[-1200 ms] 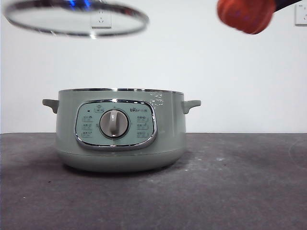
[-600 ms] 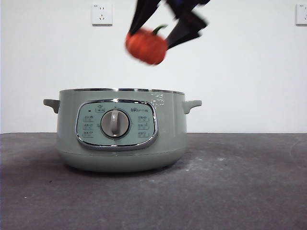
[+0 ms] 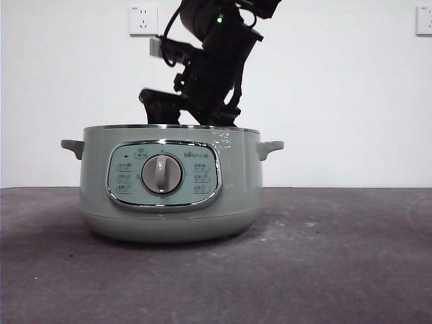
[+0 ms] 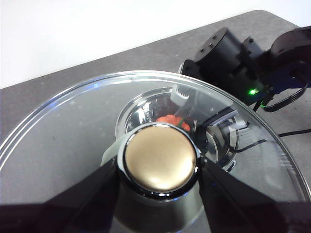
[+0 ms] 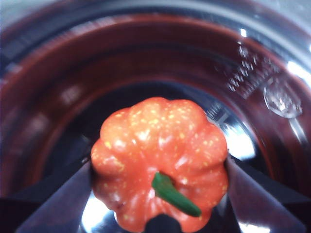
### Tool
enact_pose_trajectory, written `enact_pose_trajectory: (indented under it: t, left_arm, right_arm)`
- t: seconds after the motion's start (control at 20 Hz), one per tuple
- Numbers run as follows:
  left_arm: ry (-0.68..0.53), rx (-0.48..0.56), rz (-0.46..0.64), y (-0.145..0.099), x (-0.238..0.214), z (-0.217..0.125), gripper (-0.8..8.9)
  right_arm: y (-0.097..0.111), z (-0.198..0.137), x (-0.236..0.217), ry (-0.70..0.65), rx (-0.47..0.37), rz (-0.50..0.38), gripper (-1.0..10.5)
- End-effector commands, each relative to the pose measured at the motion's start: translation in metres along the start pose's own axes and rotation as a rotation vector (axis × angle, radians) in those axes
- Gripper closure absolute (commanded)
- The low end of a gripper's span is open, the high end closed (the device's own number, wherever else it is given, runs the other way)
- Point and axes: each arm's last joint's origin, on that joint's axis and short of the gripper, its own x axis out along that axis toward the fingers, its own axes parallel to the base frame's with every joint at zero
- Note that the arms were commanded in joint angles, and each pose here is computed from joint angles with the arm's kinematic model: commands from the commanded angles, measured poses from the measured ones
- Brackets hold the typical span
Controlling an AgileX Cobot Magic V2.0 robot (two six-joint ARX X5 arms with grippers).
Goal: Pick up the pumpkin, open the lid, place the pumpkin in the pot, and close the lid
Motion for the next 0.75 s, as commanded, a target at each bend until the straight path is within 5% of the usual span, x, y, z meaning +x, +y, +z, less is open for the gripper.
enact_pose_trajectory:
  t: [0.05, 0.25, 0.4, 0.75]
  left_arm:
    - [-0.08, 0.005, 0.008, 0.0, -0.009, 0.008, 8.22]
    - [-0.08, 0.005, 0.005, 0.0, -0.008, 0.008, 8.22]
    - [-0.08, 0.006, 0.005, 0.0, -0.008, 0.008, 8.22]
    - [-0.1, 0.008, 0.006, 0.0, -0.007, 0.01, 8.22]
  right_arm:
    - [0.002, -0.006, 0.011, 0.045, -0.013, 0.002, 9.6]
    - [0.004, -0.011, 0.012, 0.095, -0.019, 0.015, 9.1]
    - [0.004, -0.013, 0.012, 0.11, -0.007, 0.016, 2.6]
    - [0.003, 0.008, -0.034, -0.008, -0.001, -0.013, 2.5]
